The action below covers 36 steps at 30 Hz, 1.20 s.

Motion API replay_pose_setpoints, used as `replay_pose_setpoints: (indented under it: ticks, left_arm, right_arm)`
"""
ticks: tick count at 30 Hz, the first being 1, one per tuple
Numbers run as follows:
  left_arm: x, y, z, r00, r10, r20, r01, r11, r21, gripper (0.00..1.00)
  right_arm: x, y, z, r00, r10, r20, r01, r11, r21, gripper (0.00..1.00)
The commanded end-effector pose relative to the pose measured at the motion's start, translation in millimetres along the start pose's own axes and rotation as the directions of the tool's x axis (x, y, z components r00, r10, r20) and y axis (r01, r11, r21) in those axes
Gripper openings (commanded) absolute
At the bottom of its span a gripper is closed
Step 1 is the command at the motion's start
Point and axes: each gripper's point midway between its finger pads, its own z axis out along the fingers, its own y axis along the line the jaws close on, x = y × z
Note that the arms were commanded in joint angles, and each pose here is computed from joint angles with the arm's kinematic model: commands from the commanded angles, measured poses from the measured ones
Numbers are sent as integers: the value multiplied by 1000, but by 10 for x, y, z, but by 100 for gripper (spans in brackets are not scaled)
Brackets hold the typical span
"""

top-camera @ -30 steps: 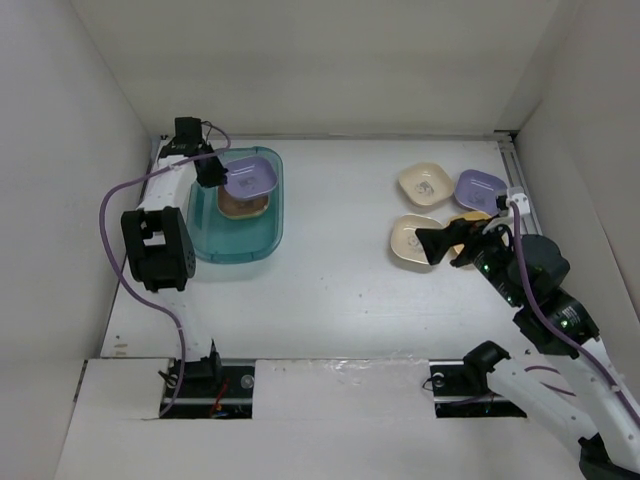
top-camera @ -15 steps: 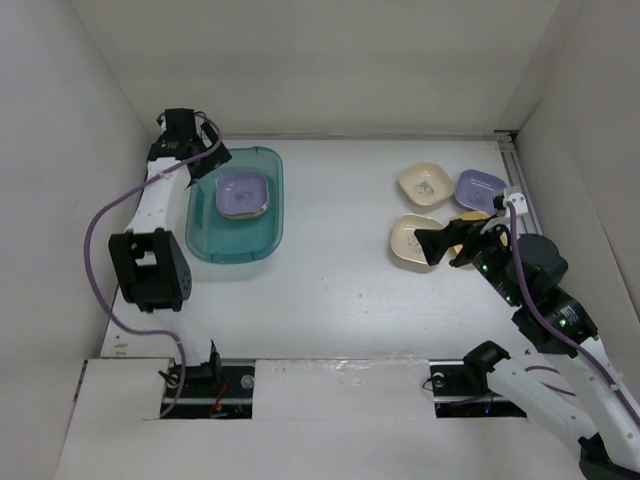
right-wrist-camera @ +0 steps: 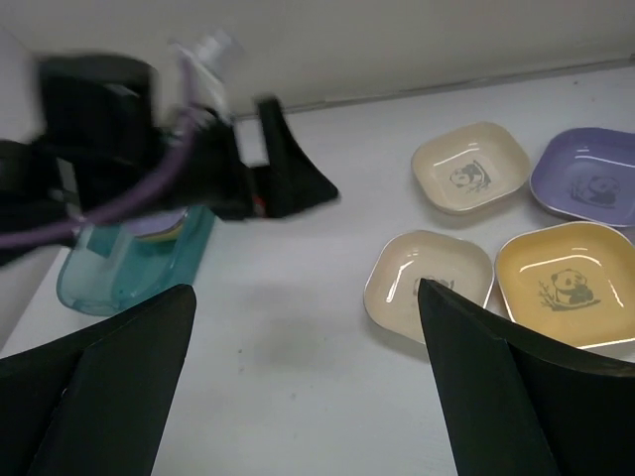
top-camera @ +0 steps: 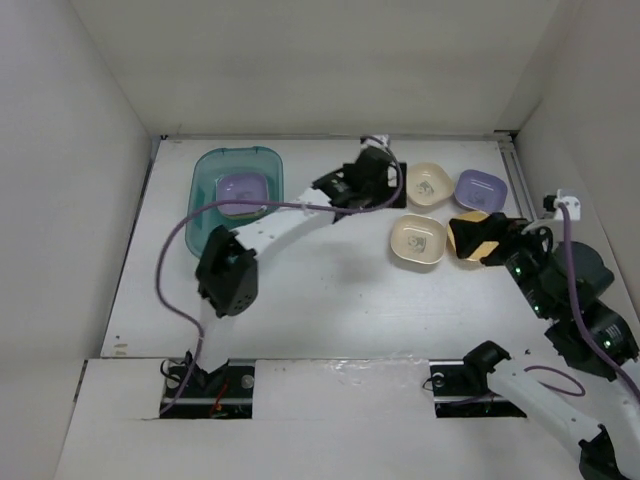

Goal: Place the plates into the plastic bin on the countertop

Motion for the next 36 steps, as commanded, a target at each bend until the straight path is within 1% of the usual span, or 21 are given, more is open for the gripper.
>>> replay_pose_setpoints:
  ticks: [1, 2, 3, 7, 8, 13, 14, 15, 17, 18, 21, 23, 24, 26, 27, 28, 30, 31, 34, 35, 36]
  left_arm:
    - [492, -42, 261, 995, 43, -89, -53, 992, -117, 100]
    - [599, -74, 320, 993, 61, -105, -74, 988, -132, 100]
    - [840, -112, 445, 987, 77, -142, -98, 984, -147, 100]
    - [1206, -137, 646, 975, 72, -208, -101, 986, -132, 96]
    - [1187, -162, 658, 978, 60, -198, -86, 988, -127, 96]
    - [1428, 170, 790, 972, 67, -225, -123, 961, -248, 88]
    - [1462, 238, 777, 970, 72, -233, -136, 953, -270, 76]
    - [1503, 283, 791, 969, 67, -239, -136, 948, -288, 71]
    - [1519, 394, 828, 971, 52, -235, -128, 939, -320, 56]
    - [1568, 504, 816, 966, 50, -256, -138, 930, -341, 54]
    - [1641, 643, 862, 961, 28, -275, -126, 930, -345, 54]
    - [1613, 710, 888, 963, 18, -267, -116, 928, -354, 44]
    - [1524, 718, 850, 968, 10, -249, -100, 931, -352, 44]
    - [1514, 776, 856, 970, 12, -244, -101, 930, -354, 44]
    - [1482, 698, 847, 970, 5, -241, -85, 942, -325, 46]
    - [1490, 743, 864, 969, 6, -247, -88, 943, -322, 46]
    - [1446, 682, 859, 971, 2, -238, -75, 951, -301, 46]
    - [1442, 659, 868, 971, 8, -239, -79, 954, -288, 41]
    - [1462, 756, 895, 970, 0, -241, -86, 934, -346, 6]
    - [1479, 815, 893, 970, -5, -242, -89, 922, -376, 0]
    - [1512, 897, 841, 969, -21, -247, -87, 904, -418, 0]
  right_arm:
    - [-315, -112, -313, 995, 39, 87, -43, 998, 42, 100]
    - [-338, -137, -364, 995, 40, 95, -45, 998, 48, 100]
    - [-385, -133, -408, 993, 46, 111, -51, 998, 41, 100]
    - [-493, -140, -550, 989, 49, 141, -53, 998, 28, 100]
    - [-488, -125, -550, 989, 49, 138, -52, 998, 20, 100]
    - [-524, -62, -603, 988, 47, 145, -45, 999, -22, 100]
    - [-519, -46, -604, 989, 47, 141, -44, 999, -30, 100]
    - [-556, -41, -632, 986, 54, 158, -49, 998, -38, 100]
    - [-583, -20, -654, 985, 57, 163, -50, 998, -50, 100]
    - [-597, -25, -687, 983, 61, 172, -52, 997, -54, 100]
    - [-632, -23, -722, 980, 68, 189, -57, 996, -62, 100]
    - [-632, -23, -723, 980, 68, 189, -57, 996, -62, 100]
    - [-632, -23, -723, 980, 68, 189, -57, 996, -62, 100]
    - [-632, -23, -723, 980, 68, 189, -57, 996, -62, 100]
    - [-632, -23, -723, 980, 68, 189, -57, 996, -62, 100]
    - [-632, -23, -723, 980, 68, 189, -57, 996, -62, 100]
    - [-627, -8, -724, 980, 68, 186, -55, 996, -71, 100]
    - [-648, 1, -725, 979, 71, 194, -57, 996, -74, 100]
    - [-649, 1, -725, 978, 71, 194, -57, 996, -74, 100]
    - [-660, -4, -754, 977, 74, 201, -59, 995, -78, 100]
    - [-660, -4, -754, 977, 74, 202, -59, 995, -78, 100]
